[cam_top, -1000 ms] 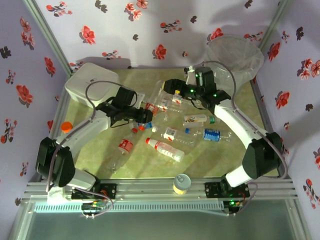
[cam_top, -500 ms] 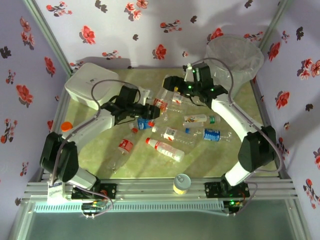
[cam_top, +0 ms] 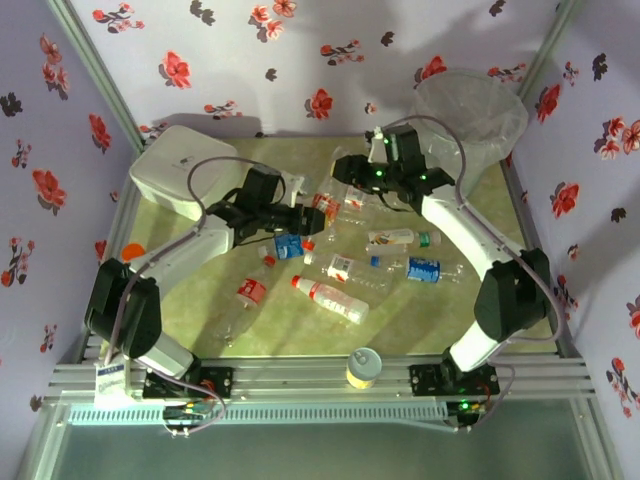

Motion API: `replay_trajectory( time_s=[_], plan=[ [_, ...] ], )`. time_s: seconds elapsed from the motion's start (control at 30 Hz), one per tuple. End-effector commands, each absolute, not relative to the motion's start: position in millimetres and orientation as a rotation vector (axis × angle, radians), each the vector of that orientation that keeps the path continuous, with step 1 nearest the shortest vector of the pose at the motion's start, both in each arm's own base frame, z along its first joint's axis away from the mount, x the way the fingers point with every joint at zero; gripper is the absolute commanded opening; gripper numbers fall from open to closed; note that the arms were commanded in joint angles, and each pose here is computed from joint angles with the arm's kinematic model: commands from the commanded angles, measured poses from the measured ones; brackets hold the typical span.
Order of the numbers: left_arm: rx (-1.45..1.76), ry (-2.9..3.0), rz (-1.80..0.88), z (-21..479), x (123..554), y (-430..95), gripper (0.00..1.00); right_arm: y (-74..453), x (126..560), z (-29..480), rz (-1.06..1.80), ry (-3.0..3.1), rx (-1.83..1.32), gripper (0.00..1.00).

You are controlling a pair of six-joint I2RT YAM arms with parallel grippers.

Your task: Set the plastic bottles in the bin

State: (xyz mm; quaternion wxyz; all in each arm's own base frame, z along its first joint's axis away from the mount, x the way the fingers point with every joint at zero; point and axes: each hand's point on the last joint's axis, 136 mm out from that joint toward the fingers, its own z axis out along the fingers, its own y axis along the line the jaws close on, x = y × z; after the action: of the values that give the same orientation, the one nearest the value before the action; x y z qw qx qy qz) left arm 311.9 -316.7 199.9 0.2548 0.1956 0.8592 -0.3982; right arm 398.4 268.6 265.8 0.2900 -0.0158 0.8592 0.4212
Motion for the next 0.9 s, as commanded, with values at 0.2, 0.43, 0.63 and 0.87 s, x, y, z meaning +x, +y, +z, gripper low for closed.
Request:
replay_trajectory(
  time_s=[0.2, 0.43, 0.63, 0.87],
  plan=[
    [0.46, 2.198, -1.104, 238.6, 309.4, -304.0, 0.99, 227.4, 405.0, 343.1, 0.995, 2.101, -0.047, 0.35],
    [0.371, 2.281, -0.881, 220.4, 303.6, -260.7, 1.0, 145.0, 411.5, 446.5, 0.527, 1.804, -0.004, 0.34],
    [0.341, 2.433, -0.622, 190.9, 287.5, -218.6, 1.0, 59.3, 413.7, 520.9, 0.193, 1.607, 0.155, 0.34],
    [0.32, 2.59, -0.446, 161.5, 264.0, -186.7, 1.0, 4.6, 441.8, 535.6, -0.218, 1.494, 0.251, 0.25]
  ],
)
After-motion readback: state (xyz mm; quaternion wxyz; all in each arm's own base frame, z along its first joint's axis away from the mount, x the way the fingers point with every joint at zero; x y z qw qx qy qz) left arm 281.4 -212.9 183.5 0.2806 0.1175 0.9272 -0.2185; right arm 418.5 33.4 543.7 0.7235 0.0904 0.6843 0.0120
